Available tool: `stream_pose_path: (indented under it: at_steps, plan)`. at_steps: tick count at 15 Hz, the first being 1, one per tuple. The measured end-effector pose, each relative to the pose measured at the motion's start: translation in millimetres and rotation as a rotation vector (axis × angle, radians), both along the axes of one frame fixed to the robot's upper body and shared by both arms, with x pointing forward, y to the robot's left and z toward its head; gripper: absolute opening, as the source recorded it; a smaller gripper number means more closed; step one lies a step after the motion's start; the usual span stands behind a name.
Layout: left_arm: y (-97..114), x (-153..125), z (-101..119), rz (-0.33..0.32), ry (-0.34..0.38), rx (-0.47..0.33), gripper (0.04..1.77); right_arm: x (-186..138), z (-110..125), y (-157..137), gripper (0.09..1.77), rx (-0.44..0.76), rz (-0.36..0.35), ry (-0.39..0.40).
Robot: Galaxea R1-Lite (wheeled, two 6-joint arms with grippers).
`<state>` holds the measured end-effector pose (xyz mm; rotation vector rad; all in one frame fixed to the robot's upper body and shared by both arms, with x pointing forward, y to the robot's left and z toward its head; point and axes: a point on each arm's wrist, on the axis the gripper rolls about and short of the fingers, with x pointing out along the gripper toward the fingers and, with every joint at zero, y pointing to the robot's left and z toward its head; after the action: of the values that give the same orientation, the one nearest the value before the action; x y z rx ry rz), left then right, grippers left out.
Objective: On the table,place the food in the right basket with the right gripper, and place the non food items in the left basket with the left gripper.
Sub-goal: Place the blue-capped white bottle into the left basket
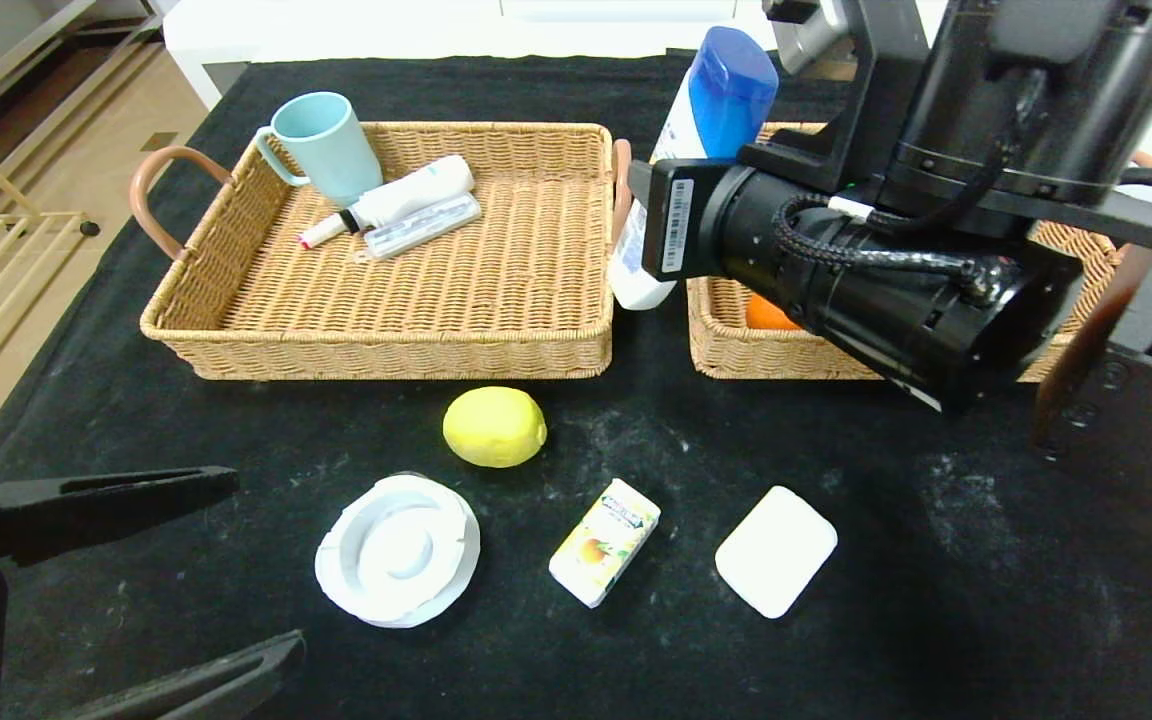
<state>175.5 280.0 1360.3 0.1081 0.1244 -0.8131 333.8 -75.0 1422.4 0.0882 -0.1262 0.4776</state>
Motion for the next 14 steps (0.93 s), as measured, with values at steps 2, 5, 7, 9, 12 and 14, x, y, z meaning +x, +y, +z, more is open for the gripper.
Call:
stream_pose_path:
  at_steps: [2,5,7,9,12,14]
  plan:
    - [0.1,-0.2,0.1,-0.001,-0.005,0.005,1.72,7.3,2.3,12.4,0.66,0.009,0.030,-0.012]
    - [0.2,-0.5,-0.2,-0.003,-0.008,0.008,1.72,19.6,1.1,28.1,0.66,0.010,0.049,-0.020]
    - [0.3,-0.7,-0.2,-0.003,-0.010,0.009,1.72,27.8,-1.0,38.6,0.66,0.014,0.052,-0.030]
    - [0.4,-0.9,-0.1,-0.003,-0.012,0.008,1.72,36.3,-4.8,46.5,0.66,0.020,0.048,-0.036]
    - [0.7,-1.4,0.4,-0.003,-0.015,0.007,1.72,46.6,-6.9,53.8,0.66,0.038,0.041,-0.053]
    - [0.7,-1.4,0.4,-0.003,-0.014,0.006,1.72,51.7,-9.2,59.1,0.66,0.042,0.040,-0.057]
